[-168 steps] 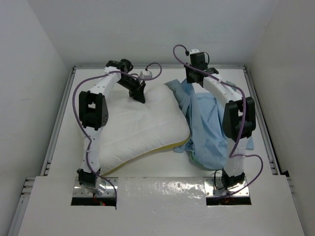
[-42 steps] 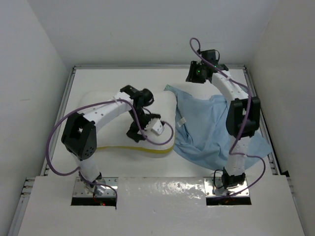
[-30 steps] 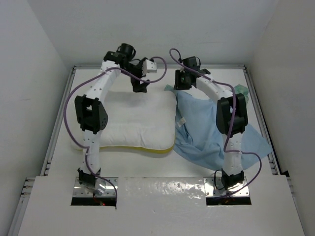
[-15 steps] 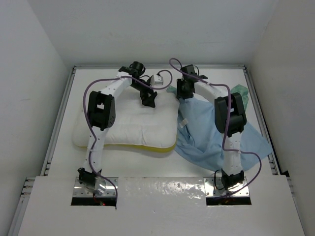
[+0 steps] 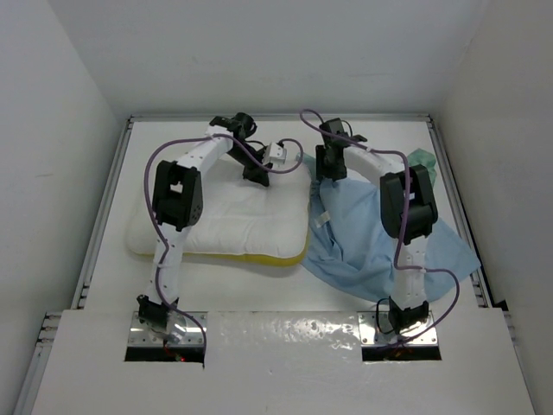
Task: Put the pillow into the pillowcase
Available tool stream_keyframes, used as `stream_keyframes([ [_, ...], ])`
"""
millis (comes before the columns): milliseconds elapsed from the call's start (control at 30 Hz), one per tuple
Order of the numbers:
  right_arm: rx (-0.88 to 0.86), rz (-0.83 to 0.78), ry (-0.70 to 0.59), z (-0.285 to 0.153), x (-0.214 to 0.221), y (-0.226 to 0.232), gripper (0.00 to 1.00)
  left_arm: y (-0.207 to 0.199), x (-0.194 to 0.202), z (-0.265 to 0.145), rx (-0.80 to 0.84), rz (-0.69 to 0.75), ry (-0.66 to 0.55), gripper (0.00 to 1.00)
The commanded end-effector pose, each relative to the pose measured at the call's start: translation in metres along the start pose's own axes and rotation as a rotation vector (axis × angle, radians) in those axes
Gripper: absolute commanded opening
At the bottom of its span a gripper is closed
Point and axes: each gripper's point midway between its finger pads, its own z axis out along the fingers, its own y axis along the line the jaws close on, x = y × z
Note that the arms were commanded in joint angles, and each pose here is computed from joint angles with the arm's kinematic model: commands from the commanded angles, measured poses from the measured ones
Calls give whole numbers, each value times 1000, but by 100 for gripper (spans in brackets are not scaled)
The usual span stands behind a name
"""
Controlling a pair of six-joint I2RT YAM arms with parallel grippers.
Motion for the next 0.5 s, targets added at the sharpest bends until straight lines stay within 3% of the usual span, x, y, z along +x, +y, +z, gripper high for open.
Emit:
stream_keyframes([
  [0, -16, -30, -110, -45, -24, 0, 45, -32, 4, -23, 66, 90, 124, 0],
  [233, -80, -5, 12, -5, 10, 14, 42, -15, -23, -17, -5, 91, 86, 0],
  [367, -73, -10, 12, 1, 4, 14, 2, -13, -36, -22, -17, 123, 87, 0],
  [467, -81, -50, -71, -16, -26, 16, 0, -26, -48, -28, 22, 196, 103, 0],
])
